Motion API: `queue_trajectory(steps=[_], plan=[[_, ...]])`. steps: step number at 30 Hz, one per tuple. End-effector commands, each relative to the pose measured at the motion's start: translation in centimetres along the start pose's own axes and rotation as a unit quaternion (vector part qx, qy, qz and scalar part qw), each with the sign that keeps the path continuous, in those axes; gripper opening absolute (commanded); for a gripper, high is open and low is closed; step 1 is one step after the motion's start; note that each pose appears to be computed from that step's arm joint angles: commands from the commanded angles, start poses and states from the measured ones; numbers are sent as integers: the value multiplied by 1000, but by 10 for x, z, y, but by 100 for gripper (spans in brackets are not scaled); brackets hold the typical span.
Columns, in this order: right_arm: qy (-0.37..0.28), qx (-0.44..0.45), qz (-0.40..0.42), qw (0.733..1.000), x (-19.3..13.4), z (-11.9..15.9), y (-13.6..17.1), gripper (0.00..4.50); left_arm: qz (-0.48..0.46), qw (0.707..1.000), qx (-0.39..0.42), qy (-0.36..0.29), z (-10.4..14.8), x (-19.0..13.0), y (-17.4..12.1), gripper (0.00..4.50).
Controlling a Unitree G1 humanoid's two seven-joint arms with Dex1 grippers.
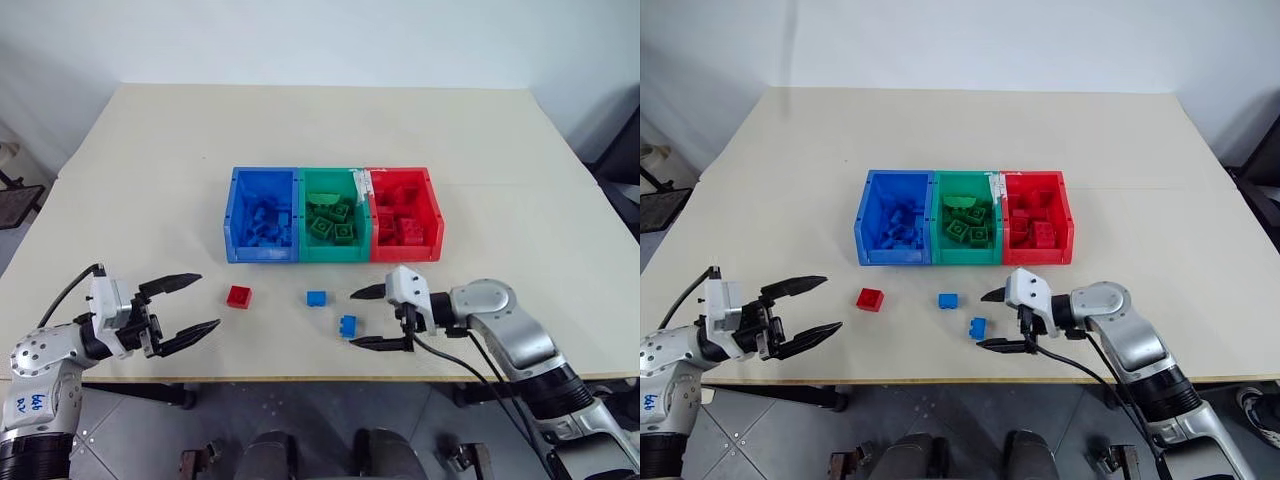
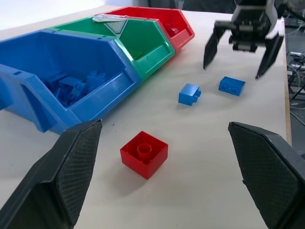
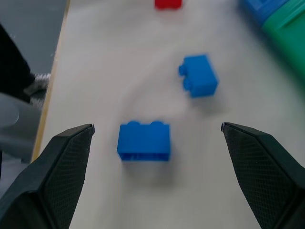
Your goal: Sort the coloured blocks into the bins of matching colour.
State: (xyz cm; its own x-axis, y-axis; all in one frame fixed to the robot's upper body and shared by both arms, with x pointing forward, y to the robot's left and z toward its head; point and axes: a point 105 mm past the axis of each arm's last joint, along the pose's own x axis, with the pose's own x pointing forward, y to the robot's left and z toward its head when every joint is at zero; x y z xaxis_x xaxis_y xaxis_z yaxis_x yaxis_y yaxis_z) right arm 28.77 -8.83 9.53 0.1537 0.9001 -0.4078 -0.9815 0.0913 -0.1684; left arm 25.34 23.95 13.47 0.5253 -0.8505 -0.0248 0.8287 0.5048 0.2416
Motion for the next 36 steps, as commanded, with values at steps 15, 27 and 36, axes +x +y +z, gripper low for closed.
queue_trajectory(steps=[15, 27, 36], plan=[[-16, -50, -4, 999, 11, 8, -6, 145, 13, 1000, 23, -9, 11, -2, -1, 450], [-128, -78, -46, 988, 21, 111, -69, 146, 20, 999, 27, -10, 11, -3, -3, 450], [-161, -93, -90, 978, 72, 163, -111, 146, 36, 999, 32, -13, 14, -5, -7, 450]])
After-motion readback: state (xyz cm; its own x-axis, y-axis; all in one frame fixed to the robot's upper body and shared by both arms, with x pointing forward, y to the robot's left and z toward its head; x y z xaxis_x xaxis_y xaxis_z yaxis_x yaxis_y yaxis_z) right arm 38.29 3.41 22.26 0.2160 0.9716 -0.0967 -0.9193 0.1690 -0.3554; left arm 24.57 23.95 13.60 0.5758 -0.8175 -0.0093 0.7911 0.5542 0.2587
